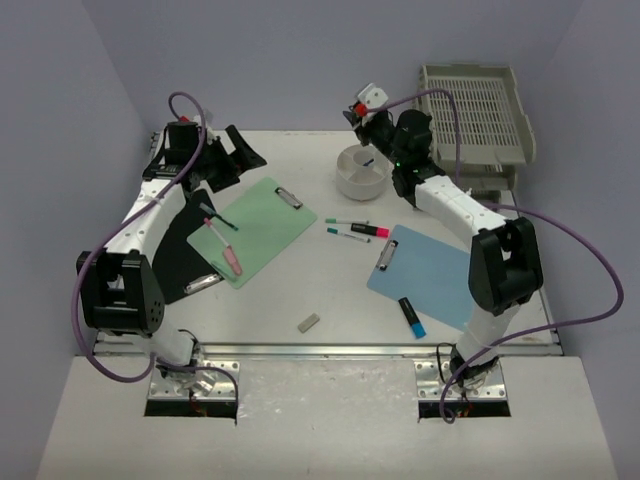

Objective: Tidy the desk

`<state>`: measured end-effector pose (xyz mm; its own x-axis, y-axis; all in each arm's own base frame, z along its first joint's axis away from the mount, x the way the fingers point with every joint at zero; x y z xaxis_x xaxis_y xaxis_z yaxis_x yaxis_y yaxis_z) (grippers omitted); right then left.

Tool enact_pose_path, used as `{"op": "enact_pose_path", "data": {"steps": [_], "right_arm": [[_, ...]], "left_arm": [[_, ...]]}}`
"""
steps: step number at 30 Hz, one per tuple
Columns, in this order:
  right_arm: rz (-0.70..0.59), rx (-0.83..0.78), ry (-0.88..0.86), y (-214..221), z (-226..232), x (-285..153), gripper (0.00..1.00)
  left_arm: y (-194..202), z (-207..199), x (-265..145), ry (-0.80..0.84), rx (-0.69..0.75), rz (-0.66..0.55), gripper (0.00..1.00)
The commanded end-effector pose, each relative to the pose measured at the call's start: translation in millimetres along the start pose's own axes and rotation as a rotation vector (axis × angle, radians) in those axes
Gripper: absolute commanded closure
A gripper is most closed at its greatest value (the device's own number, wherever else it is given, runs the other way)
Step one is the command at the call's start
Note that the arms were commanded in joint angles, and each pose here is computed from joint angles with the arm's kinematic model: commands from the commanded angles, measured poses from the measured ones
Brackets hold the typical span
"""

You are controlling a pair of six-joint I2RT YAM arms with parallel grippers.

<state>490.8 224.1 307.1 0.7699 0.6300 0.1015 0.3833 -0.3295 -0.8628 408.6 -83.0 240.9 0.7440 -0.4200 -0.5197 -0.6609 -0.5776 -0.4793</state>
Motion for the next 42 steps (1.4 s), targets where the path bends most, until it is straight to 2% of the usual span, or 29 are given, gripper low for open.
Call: {"op": "enact_pose_path", "data": {"steps": [1,9,17,27,34,42], "right_arm": [[0.009,0.240,0.136,18.1,-10.0,14.1,1.00],[0.058,0.396,0.238,57.0,-29.7,18.0,1.00],[0.034,0.387,0.277,70.0,-33.3,18.3,1.00],[-0.015,0.414,0.279,45.6,-47.5,13.5,1.00],[0.012,0.366,0.340,70.4,-63.9,14.8,1.00],[0.066,0.400,0.350,105.0,-61.6,14.5,1.00]], "left_arm": [[-10.0,-12.7,-17.5,0.029,0.123,-0.156,0.00],[-8.5,11.3,-17.3,-0.055,0.156,-0.166,0.00],[-10.0,30.3,-15.2,-0.111,0.175,-0.186,0.00],[-5.1,38.2,-10.9,-0.123,0.184,-0.174,0.00],[-8.8,49.5,-7.9,-0.192,0.218,-0.171,0.00],[-12.1,75.7,2.7,-0.328,0.219,-0.169,0.03]]}}
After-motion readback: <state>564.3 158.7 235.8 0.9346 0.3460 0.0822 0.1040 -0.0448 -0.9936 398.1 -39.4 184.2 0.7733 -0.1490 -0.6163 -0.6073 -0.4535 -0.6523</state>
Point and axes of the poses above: each gripper's point midway between its finger pads, its own x axis out along the fingers, its own z axis along the line the jaws close on, y = z × x, the point moved 4 cm from there along -x, back along the fingers, and after that the axes turned 5 degrees about -x, right-handed, at the moved point
